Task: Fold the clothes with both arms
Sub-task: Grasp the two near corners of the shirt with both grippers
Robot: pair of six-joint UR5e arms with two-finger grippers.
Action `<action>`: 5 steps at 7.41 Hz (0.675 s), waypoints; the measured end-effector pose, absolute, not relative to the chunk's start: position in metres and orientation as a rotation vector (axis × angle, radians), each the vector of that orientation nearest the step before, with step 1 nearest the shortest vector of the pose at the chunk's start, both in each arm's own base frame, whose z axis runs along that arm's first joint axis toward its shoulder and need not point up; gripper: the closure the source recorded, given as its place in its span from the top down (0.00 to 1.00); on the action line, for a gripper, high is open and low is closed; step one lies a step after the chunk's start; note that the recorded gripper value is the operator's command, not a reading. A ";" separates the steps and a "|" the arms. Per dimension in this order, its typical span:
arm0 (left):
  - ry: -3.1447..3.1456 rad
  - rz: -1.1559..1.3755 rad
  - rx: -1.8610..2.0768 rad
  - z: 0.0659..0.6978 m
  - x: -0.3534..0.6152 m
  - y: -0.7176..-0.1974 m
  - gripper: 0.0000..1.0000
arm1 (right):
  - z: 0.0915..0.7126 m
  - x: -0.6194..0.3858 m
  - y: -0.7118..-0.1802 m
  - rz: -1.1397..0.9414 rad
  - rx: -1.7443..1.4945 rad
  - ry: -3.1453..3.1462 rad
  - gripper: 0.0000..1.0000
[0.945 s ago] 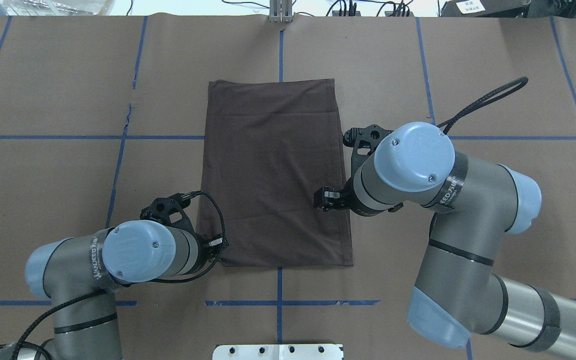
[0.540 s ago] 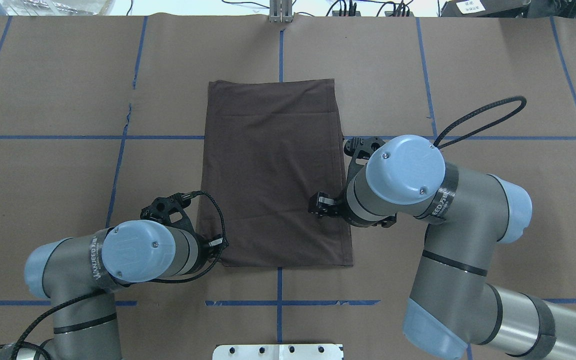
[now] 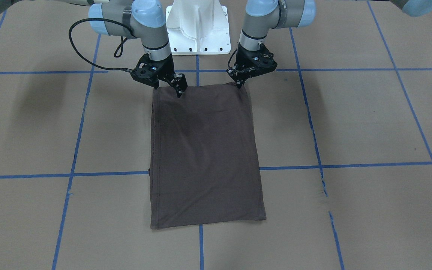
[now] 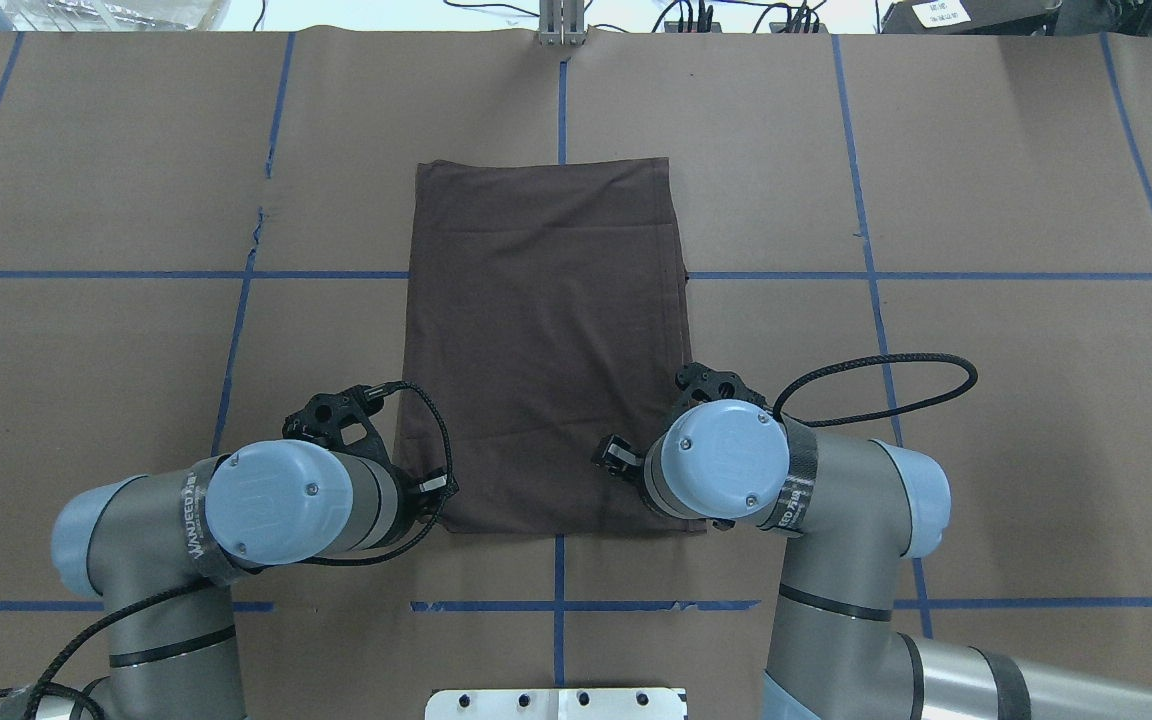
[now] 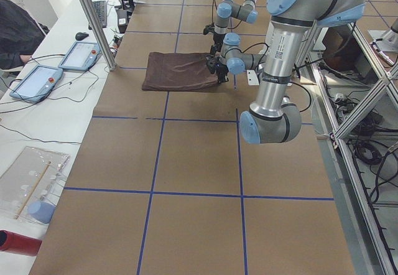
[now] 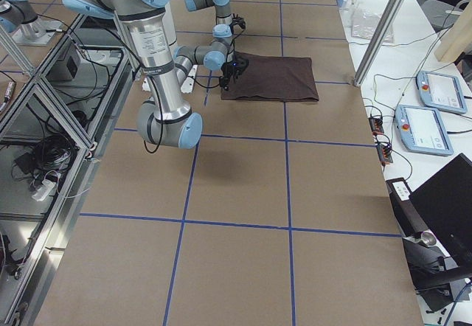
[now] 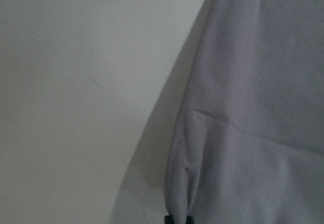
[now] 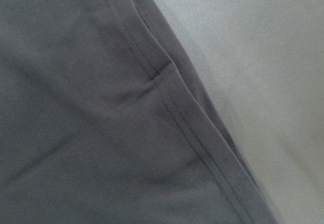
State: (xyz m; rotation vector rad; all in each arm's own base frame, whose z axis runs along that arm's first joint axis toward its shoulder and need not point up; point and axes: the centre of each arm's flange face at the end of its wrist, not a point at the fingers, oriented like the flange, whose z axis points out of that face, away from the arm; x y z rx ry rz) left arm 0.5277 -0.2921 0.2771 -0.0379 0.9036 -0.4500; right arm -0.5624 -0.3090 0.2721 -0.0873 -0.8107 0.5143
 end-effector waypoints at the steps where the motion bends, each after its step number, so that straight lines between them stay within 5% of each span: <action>1: 0.904 -0.450 -0.037 0.277 0.528 -0.292 0.00 | 0.278 -0.565 -0.307 0.515 -0.089 -0.795 1.00; 5: 0.904 -0.452 -0.036 0.277 0.527 -0.293 0.00 | 0.295 -0.571 -0.305 0.515 -0.090 -0.757 0.97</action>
